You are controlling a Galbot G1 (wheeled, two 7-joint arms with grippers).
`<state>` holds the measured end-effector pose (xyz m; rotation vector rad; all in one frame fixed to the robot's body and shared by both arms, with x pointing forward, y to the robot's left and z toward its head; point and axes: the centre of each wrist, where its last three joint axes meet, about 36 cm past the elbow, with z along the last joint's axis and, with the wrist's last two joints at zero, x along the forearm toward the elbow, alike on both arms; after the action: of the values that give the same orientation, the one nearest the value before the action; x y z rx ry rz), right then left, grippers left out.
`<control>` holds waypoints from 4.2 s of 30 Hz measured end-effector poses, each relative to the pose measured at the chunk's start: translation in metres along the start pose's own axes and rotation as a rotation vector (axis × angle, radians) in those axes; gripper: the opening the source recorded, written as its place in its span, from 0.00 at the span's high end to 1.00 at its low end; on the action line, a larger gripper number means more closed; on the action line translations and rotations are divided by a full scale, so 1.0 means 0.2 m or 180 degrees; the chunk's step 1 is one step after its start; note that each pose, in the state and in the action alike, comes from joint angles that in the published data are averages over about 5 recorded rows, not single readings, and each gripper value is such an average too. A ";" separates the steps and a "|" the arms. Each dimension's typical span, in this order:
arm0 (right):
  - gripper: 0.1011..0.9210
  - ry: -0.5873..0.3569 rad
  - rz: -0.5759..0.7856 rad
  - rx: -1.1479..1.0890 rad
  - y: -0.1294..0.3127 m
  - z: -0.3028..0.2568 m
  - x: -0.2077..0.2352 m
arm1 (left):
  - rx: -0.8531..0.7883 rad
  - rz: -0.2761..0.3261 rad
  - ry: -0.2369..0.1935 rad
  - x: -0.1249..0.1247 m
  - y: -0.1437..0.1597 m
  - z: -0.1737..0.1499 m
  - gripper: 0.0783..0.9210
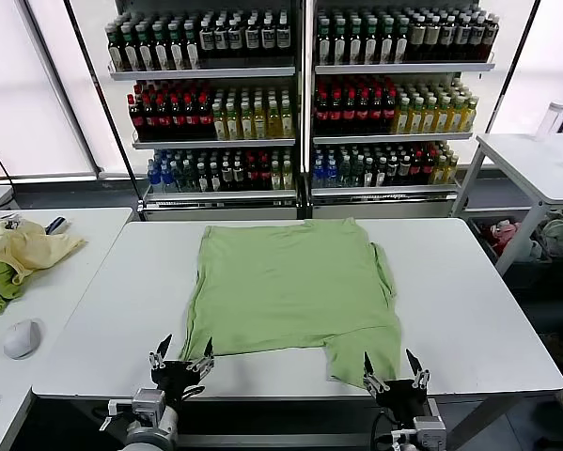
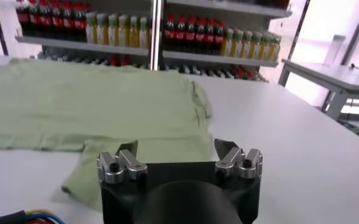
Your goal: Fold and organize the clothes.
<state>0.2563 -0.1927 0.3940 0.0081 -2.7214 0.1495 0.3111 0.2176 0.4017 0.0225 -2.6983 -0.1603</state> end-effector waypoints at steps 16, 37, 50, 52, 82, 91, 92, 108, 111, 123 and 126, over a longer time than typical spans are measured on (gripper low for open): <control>0.31 0.0267 0.0043 -0.0226 0.01 0.03 0.00 | 0.0115 0.0076 0.0319 -0.06 0.05 0.01 0.31; 0.95 0.0151 -0.0121 -0.0481 -0.07 -0.04 0.00 | 0.0336 0.0368 0.0242 -0.03 0.09 0.01 0.98; 0.96 -0.0351 -0.0118 -0.0346 -0.21 -0.15 -0.09 | 0.0322 0.0443 -0.0056 -0.04 0.16 -0.10 0.99; 0.96 -0.0408 -0.0122 -0.0322 -0.23 -0.17 -0.13 | 0.0305 0.0463 -0.0079 -0.05 0.17 -0.11 0.99; 0.93 -0.0732 -0.0234 0.0302 -0.28 -0.48 -0.86 | -0.0216 0.0374 -0.0236 -0.60 0.16 -0.26 0.99; 0.64 -0.0626 -0.0230 0.0376 -0.26 -0.47 -0.91 | -0.0321 0.0269 -0.0233 -0.69 0.13 -0.26 0.81; 0.60 -0.0620 -0.0226 0.0377 -0.27 -0.46 -0.90 | -0.0328 0.0258 -0.0233 -0.69 0.13 -0.26 0.78; 0.13 -0.0255 -0.0036 0.0151 -0.34 -0.34 -0.84 | -0.0361 0.0158 -0.0107 -0.67 0.20 -0.21 0.23; 0.12 -0.0155 -0.0036 0.0083 -0.34 -0.32 -0.85 | -0.0336 0.0175 -0.0061 -0.68 0.19 -0.21 0.15; 0.41 -0.0032 -0.0167 -0.0154 -0.34 -0.33 -0.94 | -0.0251 0.0254 0.0072 -0.72 0.19 -0.21 0.41; 0.50 -0.0017 -0.0208 -0.0182 -0.34 -0.33 -0.96 | -0.0233 0.0278 0.0101 -0.73 0.19 -0.20 0.51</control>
<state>0.4609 -0.2558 0.3842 0.0811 -2.7257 0.0528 0.4599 0.2561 0.3808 -0.1137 -2.6540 -0.2300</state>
